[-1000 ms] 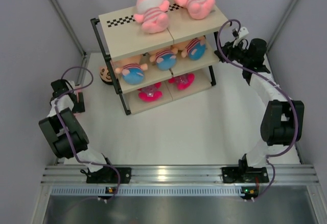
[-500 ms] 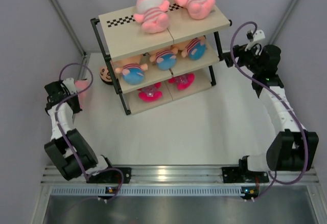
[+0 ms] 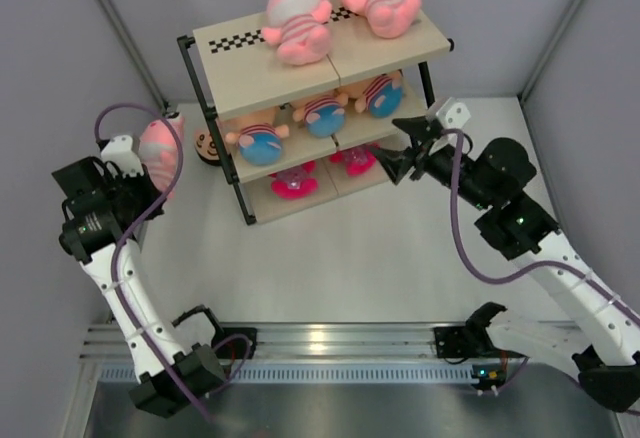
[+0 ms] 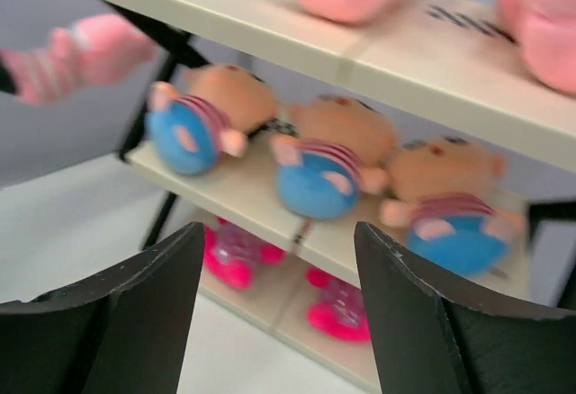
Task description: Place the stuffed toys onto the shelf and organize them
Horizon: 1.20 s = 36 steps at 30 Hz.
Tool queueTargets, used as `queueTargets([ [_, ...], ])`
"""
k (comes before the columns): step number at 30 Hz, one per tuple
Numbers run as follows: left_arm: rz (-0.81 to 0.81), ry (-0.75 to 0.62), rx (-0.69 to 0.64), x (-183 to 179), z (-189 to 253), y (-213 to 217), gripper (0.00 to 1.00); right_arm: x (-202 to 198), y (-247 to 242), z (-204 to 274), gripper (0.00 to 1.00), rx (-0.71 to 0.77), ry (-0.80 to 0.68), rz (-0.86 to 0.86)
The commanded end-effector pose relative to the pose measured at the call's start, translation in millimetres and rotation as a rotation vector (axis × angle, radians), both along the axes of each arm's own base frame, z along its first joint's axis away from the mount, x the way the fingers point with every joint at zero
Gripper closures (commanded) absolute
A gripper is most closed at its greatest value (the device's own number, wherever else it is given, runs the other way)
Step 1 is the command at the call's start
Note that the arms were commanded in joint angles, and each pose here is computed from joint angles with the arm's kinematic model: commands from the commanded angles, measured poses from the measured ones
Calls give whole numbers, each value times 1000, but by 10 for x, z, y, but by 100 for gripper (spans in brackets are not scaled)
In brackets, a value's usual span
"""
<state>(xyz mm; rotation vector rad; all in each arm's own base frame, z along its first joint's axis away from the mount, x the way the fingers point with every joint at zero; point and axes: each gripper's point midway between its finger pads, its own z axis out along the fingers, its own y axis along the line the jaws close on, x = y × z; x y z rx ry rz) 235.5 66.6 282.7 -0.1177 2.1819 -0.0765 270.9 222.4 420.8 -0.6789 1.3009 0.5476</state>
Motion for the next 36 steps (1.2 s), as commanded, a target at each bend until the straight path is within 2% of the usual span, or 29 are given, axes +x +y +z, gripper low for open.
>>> queueTargets([
  [1, -80, -2, -113, -265, 247, -400, 100, -489, 527, 365, 32, 58, -119, 174],
  [3, -89, -43, -78, -349, 463, -453, 100, -614, 856, 365, 32, 44, -128, 252],
  [5, -113, -61, -77, -479, 603, -576, 100, -900, 1210, 454, 30, 27, -178, 362],
  [7, -164, -64, -119, -616, 652, -769, 100, -1073, 1631, 326, 30, -20, -179, 449],
  [8, -196, -78, -119, -659, 702, -839, 100, -1127, 1727, 469, 29, 5, -207, 471],
  [12, -253, -162, -101, -802, 1017, -1036, 100, -1275, 2199, 403, 30, -3, -198, 573],
  [16, -209, -344, 15, -850, 1743, -1029, 100, -1319, 2102, 454, 29, 26, -208, 570],
  [17, -175, -373, 42, -815, 1865, -957, 100, -1272, 2074, 324, 29, 8, -191, 542],
  [20, -136, -418, 40, -657, 2110, -838, 100, -1162, 1858, 279, 28, 6, -176, 444],
  [24, -173, -450, -50, -324, 2338, -742, 100, -1041, 1549, 296, 27, 22, -167, 317],
  [27, -188, -532, -21, -149, 2635, -645, 100, -956, 1377, 225, 26, 13, -158, 240],
  [30, -175, -585, -90, 19, 2821, -584, 100, -842, 1223, 138, 25, 13, -146, 155],
  [36, -189, -600, -134, 295, 2880, -444, 100, -680, 1121, 18, 25, -1, -115, 67],
])
